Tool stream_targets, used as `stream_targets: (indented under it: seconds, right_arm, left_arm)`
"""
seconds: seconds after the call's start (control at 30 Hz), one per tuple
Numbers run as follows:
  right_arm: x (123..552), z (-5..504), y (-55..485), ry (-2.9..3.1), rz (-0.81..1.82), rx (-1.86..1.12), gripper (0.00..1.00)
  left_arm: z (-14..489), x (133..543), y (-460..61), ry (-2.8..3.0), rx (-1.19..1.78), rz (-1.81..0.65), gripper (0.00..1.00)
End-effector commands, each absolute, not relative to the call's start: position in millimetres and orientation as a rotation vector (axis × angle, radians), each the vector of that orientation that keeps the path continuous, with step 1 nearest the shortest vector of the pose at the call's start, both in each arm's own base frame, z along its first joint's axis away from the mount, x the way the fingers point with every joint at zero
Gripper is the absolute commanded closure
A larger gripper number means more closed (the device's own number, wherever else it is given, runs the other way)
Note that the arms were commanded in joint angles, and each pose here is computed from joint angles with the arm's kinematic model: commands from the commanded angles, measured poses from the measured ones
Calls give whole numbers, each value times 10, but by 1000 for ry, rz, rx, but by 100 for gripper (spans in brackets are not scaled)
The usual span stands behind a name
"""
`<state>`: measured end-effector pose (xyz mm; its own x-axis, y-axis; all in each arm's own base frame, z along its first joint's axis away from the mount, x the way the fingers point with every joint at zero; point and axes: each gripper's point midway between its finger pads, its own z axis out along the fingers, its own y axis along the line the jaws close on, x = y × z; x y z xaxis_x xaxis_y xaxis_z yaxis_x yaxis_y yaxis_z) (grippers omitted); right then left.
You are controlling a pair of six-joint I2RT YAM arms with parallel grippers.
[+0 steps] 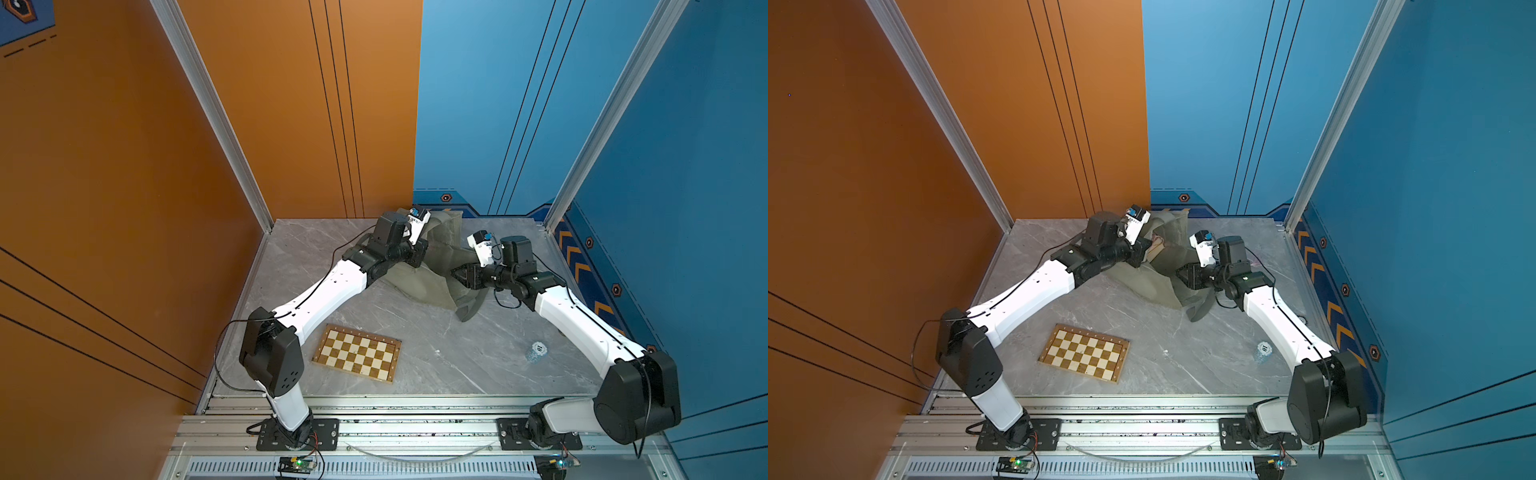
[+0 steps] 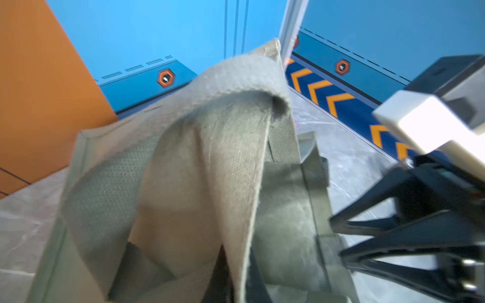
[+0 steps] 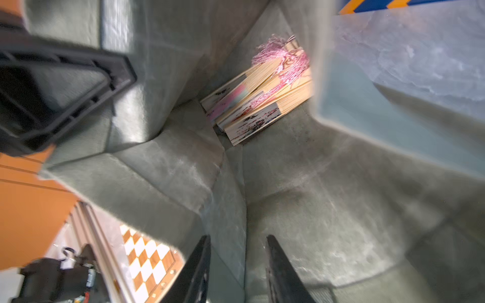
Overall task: Take out the folding fans from the tote bags
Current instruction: Pick up the folding fan from the canvas bag.
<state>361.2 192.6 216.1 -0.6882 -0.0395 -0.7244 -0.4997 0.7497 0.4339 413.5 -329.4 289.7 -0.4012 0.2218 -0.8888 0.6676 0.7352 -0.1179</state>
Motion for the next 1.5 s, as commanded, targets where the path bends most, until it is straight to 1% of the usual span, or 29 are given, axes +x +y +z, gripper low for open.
stream_targets:
  seconds: [0.0,0.2,0.4,0.57,0.67,0.8,0.83,0.9,1.07,1.13,1.23,1.33,1.47]
  right_arm:
    - [3636,2090,1936,2227,671,-513,63]
    - [3687,2054,2010,2220,614,-555,64]
    - [3790,1824,2069,2289,626,-524,64]
    - [3956,1615,2079,2353,635,-410,64]
    - [4031,1568,2147,2355,643,-400,63]
    - [4101,1520,2133,2346,558,-412,63]
    - [4100,1501,2096,2339,511,-413,64]
    - [4056,1515,2087,2311,498,-434,63]
    - [3978,1588,2108,2263,548,-428,63]
    - [3991,1550,2130,2279,559,-419,62]
    - [3990,1461,2259,2321,650,-436,63]
    - [4064,1358,2359,2378,730,-372,62]
    - [4284,1290,2466,2387,859,-206,62]
  left_arm:
    - [3090,3982,-3452,1949,752,-709,100]
    - [3205,3944,-3492,1922,765,-828,100]
    - [3186,3855,-3522,1940,809,-952,100]
    - [3125,3793,-3513,1963,822,-970,100]
    - [3106,3789,-3493,1967,814,-954,100]
    - [3096,3824,-3473,1972,791,-945,100]
    - [3096,3832,-3474,1972,788,-942,100]
    - [3103,3874,-3468,1972,766,-945,100]
    - [3109,3963,-3475,1971,730,-969,100]
    - [3104,3963,-3509,1973,737,-984,100]
    - [3070,3919,-3558,1958,778,-962,100]
    - [3017,3873,-3581,1955,801,-944,100]
    - [2913,3740,-3604,1941,841,-915,100]
